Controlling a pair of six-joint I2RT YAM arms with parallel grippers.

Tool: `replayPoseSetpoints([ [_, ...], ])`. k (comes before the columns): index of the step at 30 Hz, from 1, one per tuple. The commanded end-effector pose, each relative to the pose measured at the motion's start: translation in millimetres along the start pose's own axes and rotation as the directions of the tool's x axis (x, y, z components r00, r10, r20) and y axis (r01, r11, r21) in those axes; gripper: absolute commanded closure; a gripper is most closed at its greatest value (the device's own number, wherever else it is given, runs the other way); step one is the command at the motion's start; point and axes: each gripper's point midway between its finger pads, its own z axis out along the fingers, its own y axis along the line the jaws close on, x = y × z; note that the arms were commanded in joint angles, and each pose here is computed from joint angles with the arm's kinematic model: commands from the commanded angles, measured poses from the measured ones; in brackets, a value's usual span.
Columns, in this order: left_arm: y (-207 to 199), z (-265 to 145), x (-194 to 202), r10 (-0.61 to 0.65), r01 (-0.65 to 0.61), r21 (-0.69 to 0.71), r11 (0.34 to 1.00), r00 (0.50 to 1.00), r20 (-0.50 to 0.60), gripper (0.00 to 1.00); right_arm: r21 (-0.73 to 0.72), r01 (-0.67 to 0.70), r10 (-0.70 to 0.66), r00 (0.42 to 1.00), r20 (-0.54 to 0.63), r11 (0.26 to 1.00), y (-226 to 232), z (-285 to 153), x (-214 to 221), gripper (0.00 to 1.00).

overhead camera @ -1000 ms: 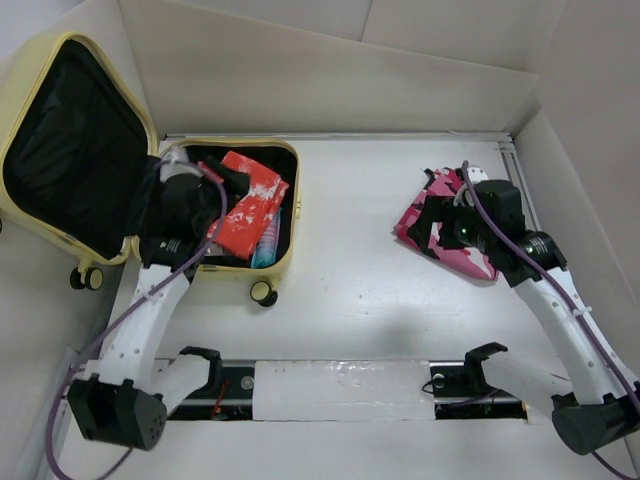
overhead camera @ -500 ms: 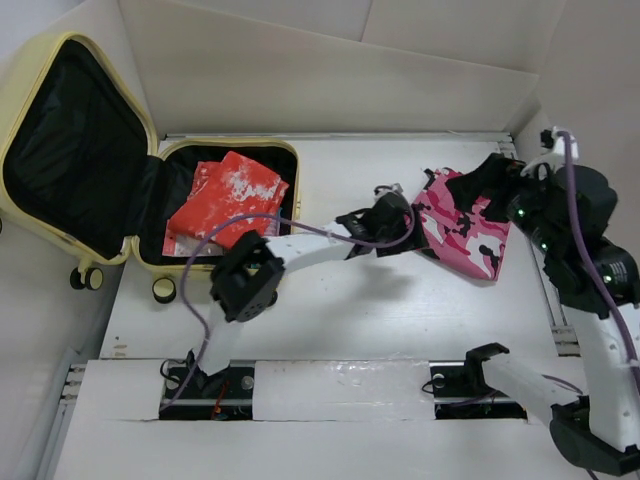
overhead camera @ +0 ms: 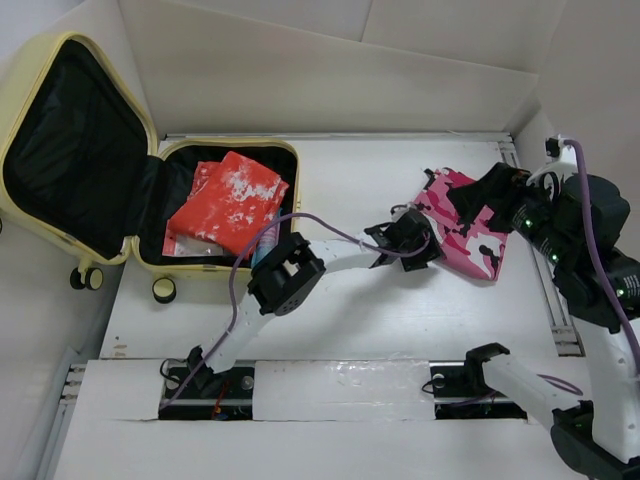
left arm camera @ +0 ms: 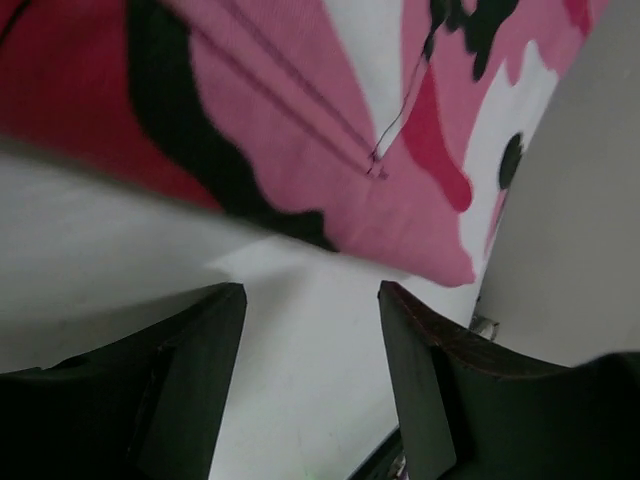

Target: Pack the luggage

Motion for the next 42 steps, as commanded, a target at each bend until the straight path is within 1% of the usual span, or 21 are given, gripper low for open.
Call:
replayPoseSetpoints([
  [1,-11.3,11.2,-27.4,-0.058,0.057,0.009,0.998,0.995,0.077,0.45,-0.029,-0.008,0.007,1.000,-0.026,1.000,3.8,-1.6,6.8,0.07],
  [3,-7.8,17.5,-37.7,-0.090,0.093,-0.021,0.995,0.991,0.103,0.47,-0.043,0.001,-0.002,0.999,-0.034,0.999,4.8,1.1,9.6,0.07],
  [4,5.4,26.6,-41.5,-0.115,0.121,-0.047,0.992,0.988,0.105,0.47,-0.056,0.001,-0.003,1.000,-0.028,0.998,7.4,1.2,8.0,0.08],
  [7,5.3,30.1,-47.8,-0.176,0.181,-0.037,0.983,0.978,0.116,0.52,-0.078,0.001,-0.004,0.999,-0.039,0.997,10.7,2.6,10.8,0.08],
  [9,5.8,30.1,-56.9,-0.193,0.198,-0.029,0.980,0.972,0.135,0.78,-0.078,0.007,-0.012,0.998,-0.062,0.997,8.4,6.2,18.3,0.08],
  [11,13.0,28.1,-72.1,-0.193,0.203,-0.045,0.978,0.968,0.160,0.99,-0.083,0.008,-0.013,0.999,-0.053,0.997,9.3,2.5,17.0,0.09],
  [12,11.3,21.4,-78.8,-0.190,0.200,-0.048,0.979,0.968,0.166,1.00,-0.083,0.008,-0.013,0.999,-0.053,0.997,8.5,1.1,18.8,0.09],
  [14,41.0,13.6,-79.7,-0.179,0.200,-0.106,0.974,0.968,0.178,1.00,-0.087,0.018,-0.022,0.999,-0.044,0.996,9.0,1.5,16.8,0.09],
  [16,32.7,-17.5,-103.3,-0.171,0.188,-0.057,0.981,0.959,0.224,1.00,-0.076,0.015,-0.020,0.998,-0.067,0.997,4.7,6.2,25.1,0.09],
  [17,64.5,-23.1,-94.1,-0.161,0.189,-0.115,0.975,0.963,0.215,1.00,-0.076,0.015,-0.020,0.998,-0.067,0.997,4.0,8.2,26.1,0.09],
  [18,61.1,-45.9,-111.0,-0.164,0.193,-0.096,0.977,0.954,0.251,1.00,-0.088,0.014,-0.021,0.997,-0.073,0.996,5.6,9.8,28.1,0.09],
  [20,82.6,-64.4,-115.2,-0.152,0.192,-0.129,0.973,0.951,0.270,1.00,-0.096,0.012,-0.020,0.996,-0.090,0.995,4.1,12.3,36.1,0.09],
  [21,111.8,-71.8,-107.7,-0.144,0.198,-0.181,0.963,0.952,0.272,1.00,-0.096,0.012,-0.020,0.996,-0.088,0.995,3.6,14.3,36.8,0.09],
  [23,114.2,-96.8,-119.7,-0.118,0.172,-0.163,0.971,0.947,0.299,1.00,-0.094,0.008,-0.018,0.993,-0.114,0.996,0.7,18.0,45.6,0.10],
  [24,131.0,-101.5,-113.0,-0.112,0.171,-0.193,0.966,0.953,0.283,1.00,-0.098,0.009,-0.019,0.994,-0.106,0.995,1.7,18.4,43.6,0.10],
  [29,139.8,-134.6,-105.6,-0.057,0.122,-0.232,0.965,0.962,0.268,0.47,-0.084,0.001,-0.014,0.988,-0.155,0.996,-4.5,31.2,58.0,0.10],
  [30,142.6,-138.8,-100.9,-0.049,0.112,-0.243,0.964,0.967,0.252,0.43,-0.084,0.001,-0.014,0.988,-0.155,0.996,-4.5,31.2,58.1,0.10],
  [34,163.7,-147.9,-75.9,-0.048,0.113,-0.305,0.946,0.976,0.214,0.41,-0.083,-0.008,-0.005,0.988,-0.156,0.997,-4.9,33.0,59.3,0.10],
  [36,163.3,-144.6,-66.0,-0.088,0.144,-0.286,0.947,0.976,0.201,0.41,-0.078,-0.009,-0.004,0.986,-0.164,0.997,-6.4,37.5,61.8,0.10],
  [39,164.2,-127.7,-63.2,-0.129,0.176,-0.273,0.946,0.975,0.183,0.41,-0.077,-0.018,0.006,0.986,-0.165,0.997,-6.1,37.6,61.9,0.10],
  [42,149.1,-113.7,-77.4,-0.134,0.183,-0.232,0.955,0.968,0.211,0.40,-0.077,-0.018,0.006,0.986,-0.165,0.997,-6.1,37.6,61.9,0.10],
])
